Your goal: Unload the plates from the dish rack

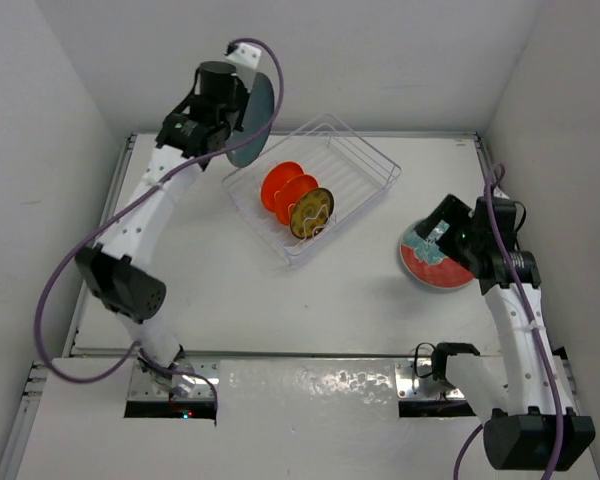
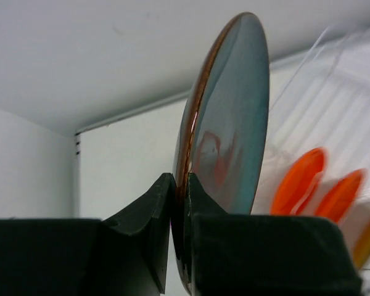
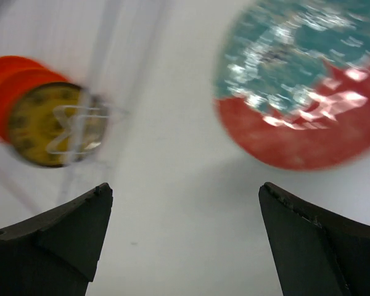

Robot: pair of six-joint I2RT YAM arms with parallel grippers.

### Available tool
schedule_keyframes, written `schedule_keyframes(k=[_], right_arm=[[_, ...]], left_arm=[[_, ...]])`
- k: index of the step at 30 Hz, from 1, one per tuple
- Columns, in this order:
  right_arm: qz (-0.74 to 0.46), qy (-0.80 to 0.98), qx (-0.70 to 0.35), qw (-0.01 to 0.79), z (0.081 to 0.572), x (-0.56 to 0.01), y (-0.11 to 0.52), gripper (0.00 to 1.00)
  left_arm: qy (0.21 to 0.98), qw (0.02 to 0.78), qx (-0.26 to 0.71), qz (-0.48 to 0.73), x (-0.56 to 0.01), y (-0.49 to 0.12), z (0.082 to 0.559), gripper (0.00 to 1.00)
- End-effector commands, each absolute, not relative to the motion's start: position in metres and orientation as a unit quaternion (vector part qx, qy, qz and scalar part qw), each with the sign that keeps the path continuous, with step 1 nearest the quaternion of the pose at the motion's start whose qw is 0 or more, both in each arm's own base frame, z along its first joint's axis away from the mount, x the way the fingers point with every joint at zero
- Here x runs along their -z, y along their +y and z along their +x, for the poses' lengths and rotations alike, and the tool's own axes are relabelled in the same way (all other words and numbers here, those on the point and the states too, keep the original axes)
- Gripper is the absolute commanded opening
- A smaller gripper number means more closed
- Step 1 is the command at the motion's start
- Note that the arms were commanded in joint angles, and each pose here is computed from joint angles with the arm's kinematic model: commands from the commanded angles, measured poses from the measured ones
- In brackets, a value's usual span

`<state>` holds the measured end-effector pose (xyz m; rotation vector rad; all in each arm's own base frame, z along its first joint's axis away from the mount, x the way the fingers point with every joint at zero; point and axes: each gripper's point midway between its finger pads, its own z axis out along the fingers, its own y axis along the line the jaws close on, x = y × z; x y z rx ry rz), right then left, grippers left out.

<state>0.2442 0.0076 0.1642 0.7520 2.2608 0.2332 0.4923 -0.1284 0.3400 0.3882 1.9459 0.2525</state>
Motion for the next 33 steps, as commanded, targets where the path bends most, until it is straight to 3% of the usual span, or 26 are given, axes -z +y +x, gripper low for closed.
schedule_keyframes(k=[1,3,4,10,14,18,22,24,25,26,27,28,29,31,33], right_arm=[[0.194,0.826,-0.251,0.465,0.299,-0.244,0.057,0.99],[0.073,0.762,-0.375,0.523,0.322,-0.307,0.100,0.99],[0.056,0.740,-0.418,0.524,0.325,-0.326,0.112,0.99],[-0.013,0.689,-0.497,0.528,0.358,-0.388,0.133,0.99],[-0.030,0.656,-0.529,0.538,0.362,-0.409,0.139,0.99],[-0.010,0.689,-0.490,0.534,0.376,-0.385,0.131,0.97],[-0.013,0.695,-0.488,0.528,0.382,-0.374,0.131,0.64],[-0.014,0.698,-0.488,0.524,0.381,-0.371,0.132,0.23],[-0.012,0.702,-0.479,0.526,0.382,-0.368,0.130,0.07],[-0.005,0.713,-0.473,0.518,0.381,-0.360,0.128,0.00],[-0.005,0.718,-0.461,0.522,0.382,-0.357,0.125,0.00],[0.000,0.723,-0.455,0.520,0.382,-0.354,0.123,0.00],[0.013,0.735,-0.448,0.509,0.381,-0.345,0.120,0.00],[0.070,0.753,-0.414,0.506,0.386,-0.325,0.097,0.00],[0.184,0.749,-0.345,0.534,0.388,-0.318,0.046,0.00]], left_arm=[[0.711,0.697,0.026,0.089,-0.486,-0.150,0.449,0.00],[0.713,0.688,0.103,0.086,-0.492,-0.169,0.436,0.00],[0.710,0.670,0.200,0.086,-0.497,-0.194,0.422,0.00],[0.609,0.575,0.535,0.112,-0.521,-0.277,0.358,0.00],[0.614,0.514,0.588,0.109,-0.493,-0.297,0.357,0.00],[0.603,0.482,0.626,0.111,-0.484,-0.309,0.352,0.00],[0.611,0.457,0.638,0.102,-0.471,-0.317,0.360,0.00],[0.616,0.458,0.634,0.095,-0.468,-0.318,0.367,0.01],[0.630,0.455,0.623,0.089,-0.459,-0.319,0.373,0.07],[0.632,0.463,0.616,0.088,-0.461,-0.318,0.376,0.14],[0.643,0.472,0.597,0.077,-0.457,-0.316,0.385,0.30],[0.649,0.478,0.587,0.070,-0.454,-0.314,0.390,0.36],[0.654,0.490,0.574,0.058,-0.454,-0.311,0.397,0.54],[0.683,0.496,0.534,0.042,-0.445,-0.305,0.410,1.00],[0.735,0.502,0.455,0.012,-0.417,-0.288,0.427,1.00]])
